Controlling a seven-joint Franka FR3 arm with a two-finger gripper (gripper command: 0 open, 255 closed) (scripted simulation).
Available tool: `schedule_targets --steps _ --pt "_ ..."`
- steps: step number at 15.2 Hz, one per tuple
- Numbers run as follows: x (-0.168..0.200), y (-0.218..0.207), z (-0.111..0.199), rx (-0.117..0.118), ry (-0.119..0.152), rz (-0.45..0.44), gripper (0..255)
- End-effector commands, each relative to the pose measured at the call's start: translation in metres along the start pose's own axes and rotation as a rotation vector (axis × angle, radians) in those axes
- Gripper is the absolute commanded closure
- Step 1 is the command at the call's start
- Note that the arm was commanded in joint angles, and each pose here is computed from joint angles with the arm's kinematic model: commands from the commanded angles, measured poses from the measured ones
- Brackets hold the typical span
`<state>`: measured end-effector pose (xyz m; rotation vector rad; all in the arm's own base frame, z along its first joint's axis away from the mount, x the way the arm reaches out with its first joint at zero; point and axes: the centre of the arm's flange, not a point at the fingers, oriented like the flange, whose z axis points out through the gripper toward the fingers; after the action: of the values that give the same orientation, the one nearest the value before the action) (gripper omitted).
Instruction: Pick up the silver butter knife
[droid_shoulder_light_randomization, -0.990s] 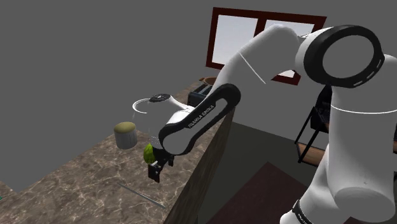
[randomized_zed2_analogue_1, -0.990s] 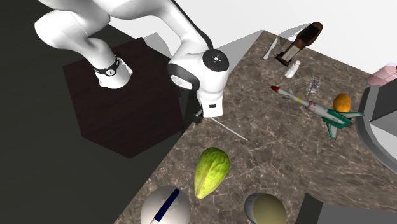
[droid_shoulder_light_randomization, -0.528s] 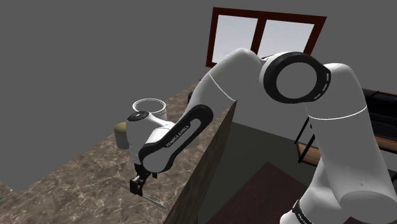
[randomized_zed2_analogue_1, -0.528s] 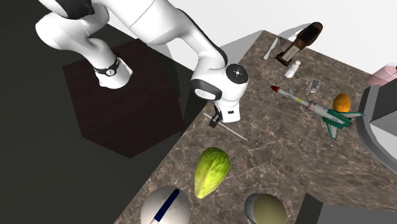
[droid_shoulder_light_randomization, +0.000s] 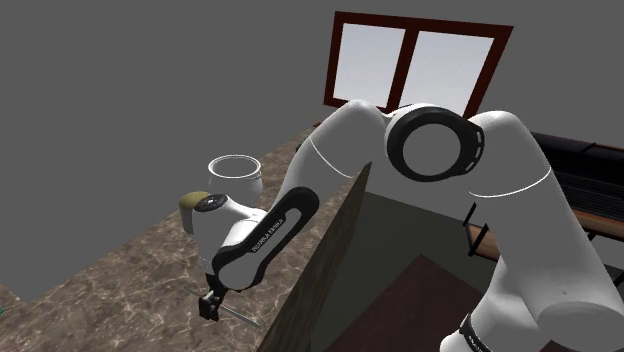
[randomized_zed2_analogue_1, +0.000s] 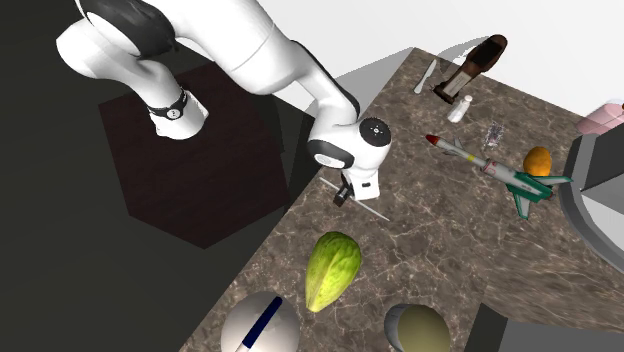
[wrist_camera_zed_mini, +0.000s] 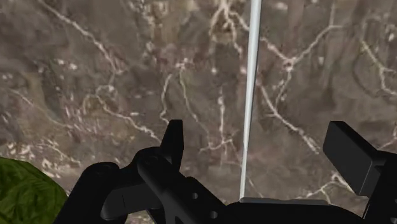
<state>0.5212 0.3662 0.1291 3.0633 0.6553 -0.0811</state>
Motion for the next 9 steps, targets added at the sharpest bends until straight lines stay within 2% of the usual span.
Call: schedule_targets --steps 1,2,3,9 --pt "-0.0007 -0.0009 0.0086 0.000 0.000 0.000 0" --pt "-0.0007 -0.0009 0.0086 0.000 0.000 0.000 0" --pt "-0.0010 -0.0007 0.0078 0.000 0.000 0.000 255" --pt "-0.0010 -0.0009 0.0080 0.000 0.000 0.000 255"
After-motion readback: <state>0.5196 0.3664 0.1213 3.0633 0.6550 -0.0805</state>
